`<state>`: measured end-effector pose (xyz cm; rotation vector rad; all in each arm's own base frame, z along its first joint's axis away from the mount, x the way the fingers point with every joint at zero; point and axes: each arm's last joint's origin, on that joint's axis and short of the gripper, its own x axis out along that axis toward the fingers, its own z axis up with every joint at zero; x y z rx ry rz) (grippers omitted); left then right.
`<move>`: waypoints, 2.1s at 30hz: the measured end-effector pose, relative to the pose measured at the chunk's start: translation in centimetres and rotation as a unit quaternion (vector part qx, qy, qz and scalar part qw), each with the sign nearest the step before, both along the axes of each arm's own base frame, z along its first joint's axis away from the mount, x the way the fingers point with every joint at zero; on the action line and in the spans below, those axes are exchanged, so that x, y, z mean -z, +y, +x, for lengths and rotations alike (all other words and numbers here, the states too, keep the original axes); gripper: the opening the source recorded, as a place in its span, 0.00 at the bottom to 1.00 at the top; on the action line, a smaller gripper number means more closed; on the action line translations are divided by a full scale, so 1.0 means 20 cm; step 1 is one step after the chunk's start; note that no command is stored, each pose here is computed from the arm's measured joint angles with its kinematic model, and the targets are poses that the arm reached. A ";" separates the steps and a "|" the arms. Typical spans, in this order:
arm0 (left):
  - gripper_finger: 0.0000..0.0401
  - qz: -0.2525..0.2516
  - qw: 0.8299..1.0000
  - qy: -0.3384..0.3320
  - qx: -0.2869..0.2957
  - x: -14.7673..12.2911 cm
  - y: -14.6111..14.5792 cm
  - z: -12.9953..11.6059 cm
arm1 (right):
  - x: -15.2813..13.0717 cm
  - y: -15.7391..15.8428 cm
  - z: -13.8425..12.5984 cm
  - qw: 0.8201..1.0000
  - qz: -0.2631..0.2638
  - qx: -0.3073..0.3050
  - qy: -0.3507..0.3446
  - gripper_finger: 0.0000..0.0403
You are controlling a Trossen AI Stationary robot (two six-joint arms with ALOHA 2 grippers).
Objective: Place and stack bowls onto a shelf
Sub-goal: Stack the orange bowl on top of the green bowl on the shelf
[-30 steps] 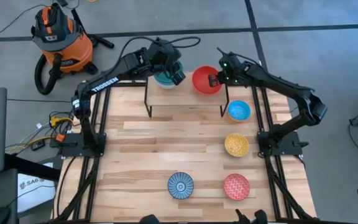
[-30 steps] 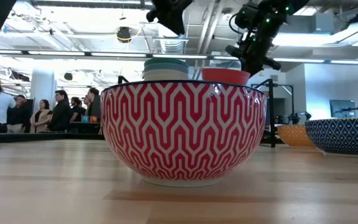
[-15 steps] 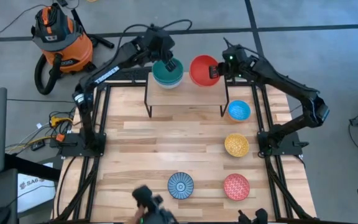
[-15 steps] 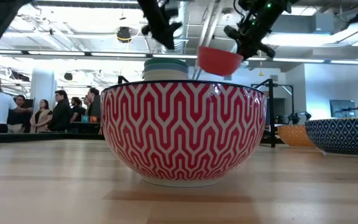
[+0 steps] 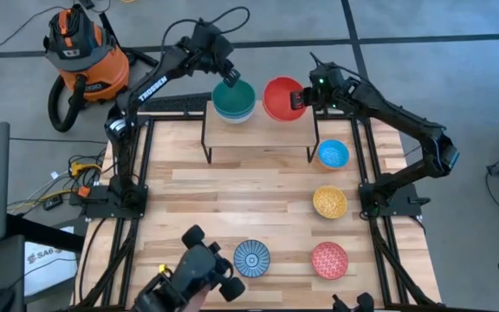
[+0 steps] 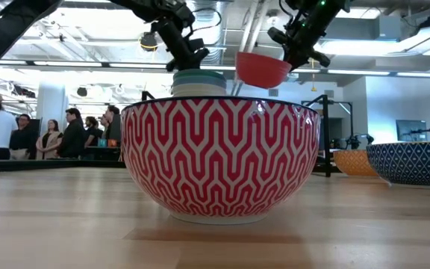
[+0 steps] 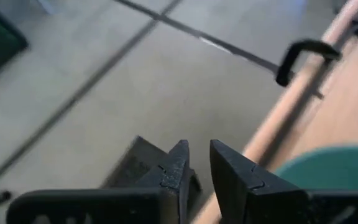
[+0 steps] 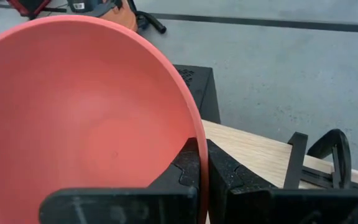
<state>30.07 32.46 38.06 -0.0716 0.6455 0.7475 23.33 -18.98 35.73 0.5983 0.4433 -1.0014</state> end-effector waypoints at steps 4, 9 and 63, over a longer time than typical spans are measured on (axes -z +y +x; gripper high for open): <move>0.09 -0.024 1.000 0.016 0.000 0.04 0.00 0.00 | 0.00 0.00 0.00 1.000 0.001 0.002 -0.003 0.06; 0.04 -0.054 0.998 0.038 0.001 0.11 0.02 0.01 | 0.00 0.00 0.00 1.000 0.002 0.005 -0.005 0.06; 0.00 -0.066 0.995 0.071 -0.016 -0.25 -0.45 -0.18 | 0.12 -0.10 0.48 0.967 -0.121 -0.148 -0.169 0.06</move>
